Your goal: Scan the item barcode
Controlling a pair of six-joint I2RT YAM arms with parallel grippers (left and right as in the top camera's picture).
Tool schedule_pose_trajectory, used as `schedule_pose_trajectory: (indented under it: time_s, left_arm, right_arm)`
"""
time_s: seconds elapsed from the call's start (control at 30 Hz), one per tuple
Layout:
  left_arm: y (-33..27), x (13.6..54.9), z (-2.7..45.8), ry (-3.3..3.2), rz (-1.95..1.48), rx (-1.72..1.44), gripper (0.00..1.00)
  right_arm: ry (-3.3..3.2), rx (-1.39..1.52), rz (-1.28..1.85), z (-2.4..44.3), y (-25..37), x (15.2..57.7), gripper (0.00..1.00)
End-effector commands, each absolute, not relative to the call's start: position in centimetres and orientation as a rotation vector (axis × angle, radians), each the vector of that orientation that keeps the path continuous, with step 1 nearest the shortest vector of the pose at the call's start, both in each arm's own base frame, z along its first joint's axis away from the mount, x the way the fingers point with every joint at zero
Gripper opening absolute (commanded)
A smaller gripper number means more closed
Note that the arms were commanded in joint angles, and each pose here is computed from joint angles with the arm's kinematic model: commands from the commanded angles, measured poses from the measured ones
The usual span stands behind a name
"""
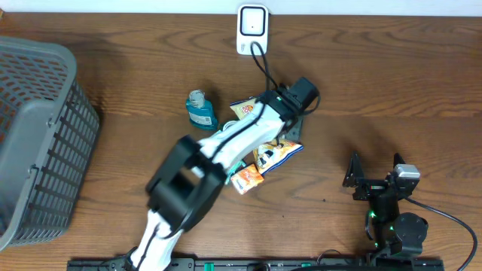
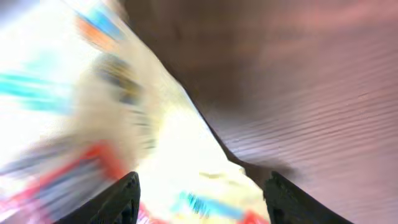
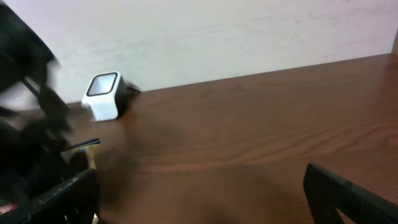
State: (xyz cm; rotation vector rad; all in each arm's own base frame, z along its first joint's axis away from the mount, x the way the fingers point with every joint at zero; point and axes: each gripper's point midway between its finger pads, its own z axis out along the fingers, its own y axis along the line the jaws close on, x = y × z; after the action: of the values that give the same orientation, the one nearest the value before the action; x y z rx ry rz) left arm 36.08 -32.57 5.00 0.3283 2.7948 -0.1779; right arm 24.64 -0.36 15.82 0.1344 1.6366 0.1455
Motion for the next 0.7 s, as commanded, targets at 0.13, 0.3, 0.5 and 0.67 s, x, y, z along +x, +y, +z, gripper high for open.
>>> schedule_pose_trajectory:
  time_s: [0.13,0.3,0.5,0.67]
  left_arm:
    - [-30.4,37.8,17.0,2.533,-0.195,0.238,0.19]
    - [-28.8,37.8,15.0,2.569,-0.106,0.221,0.08]
    - [-26.4,37.8,11.2,2.663,-0.004,0.200,0.08]
    - [-24.9,38.3,9.0,2.707,0.045,0.164,0.07]
  right_arm:
    - [1.637,0.122,0.140,15.8,-0.2,24.6,0.99]
    - [1.637,0.122,0.140,15.8,-0.2,24.6,0.99]
    - [1.637,0.122,0.140,15.8,-0.2,24.6,0.99]
    - [1.637,0.122,0.140,15.8,-0.2,24.6,0.99]
